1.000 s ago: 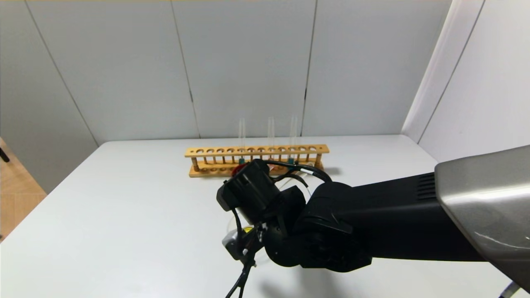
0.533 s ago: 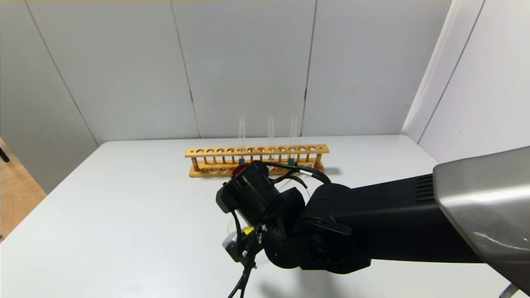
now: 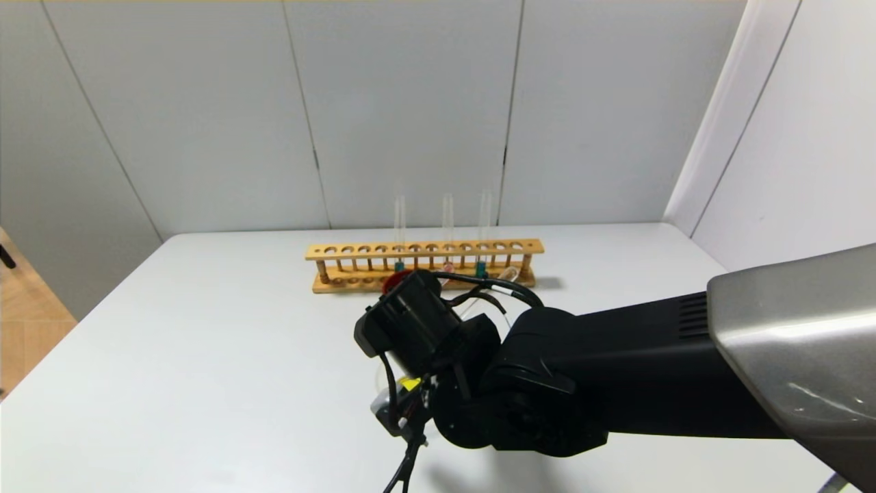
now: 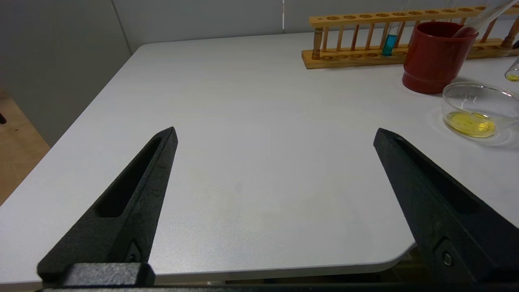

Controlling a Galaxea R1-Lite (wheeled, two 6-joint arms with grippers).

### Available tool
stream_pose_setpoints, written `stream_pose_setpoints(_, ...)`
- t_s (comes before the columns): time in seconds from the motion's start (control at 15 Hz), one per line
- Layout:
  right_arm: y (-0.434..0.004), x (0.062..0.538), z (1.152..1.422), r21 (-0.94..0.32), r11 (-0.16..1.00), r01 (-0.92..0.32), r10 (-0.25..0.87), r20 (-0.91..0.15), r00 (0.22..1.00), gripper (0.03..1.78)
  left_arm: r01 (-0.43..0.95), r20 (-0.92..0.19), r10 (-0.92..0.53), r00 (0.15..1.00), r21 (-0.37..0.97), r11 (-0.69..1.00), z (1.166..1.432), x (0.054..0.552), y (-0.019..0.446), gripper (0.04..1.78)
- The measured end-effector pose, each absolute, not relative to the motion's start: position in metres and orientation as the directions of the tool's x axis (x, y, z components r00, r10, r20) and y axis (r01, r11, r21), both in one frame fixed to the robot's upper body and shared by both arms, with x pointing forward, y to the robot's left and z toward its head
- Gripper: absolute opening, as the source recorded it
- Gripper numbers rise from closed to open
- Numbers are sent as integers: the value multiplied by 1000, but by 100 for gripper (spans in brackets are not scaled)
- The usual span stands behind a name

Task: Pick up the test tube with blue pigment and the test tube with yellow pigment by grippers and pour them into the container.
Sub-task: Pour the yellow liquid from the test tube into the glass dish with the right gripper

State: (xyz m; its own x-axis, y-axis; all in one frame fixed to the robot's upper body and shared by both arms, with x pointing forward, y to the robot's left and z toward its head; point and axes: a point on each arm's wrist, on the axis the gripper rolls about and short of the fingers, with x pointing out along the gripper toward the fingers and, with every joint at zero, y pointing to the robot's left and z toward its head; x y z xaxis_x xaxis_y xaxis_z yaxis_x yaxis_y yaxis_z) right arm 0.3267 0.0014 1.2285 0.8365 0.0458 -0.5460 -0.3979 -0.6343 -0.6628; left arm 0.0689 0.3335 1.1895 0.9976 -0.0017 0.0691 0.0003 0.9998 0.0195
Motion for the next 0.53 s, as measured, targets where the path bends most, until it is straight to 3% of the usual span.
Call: stream_pose_setpoints(0.53, 1, 325, 1225, -650, -646, -399, 36, -548, 835, 28, -1, 70, -1, 998, 20, 1000, 1190, 69, 334, 171)
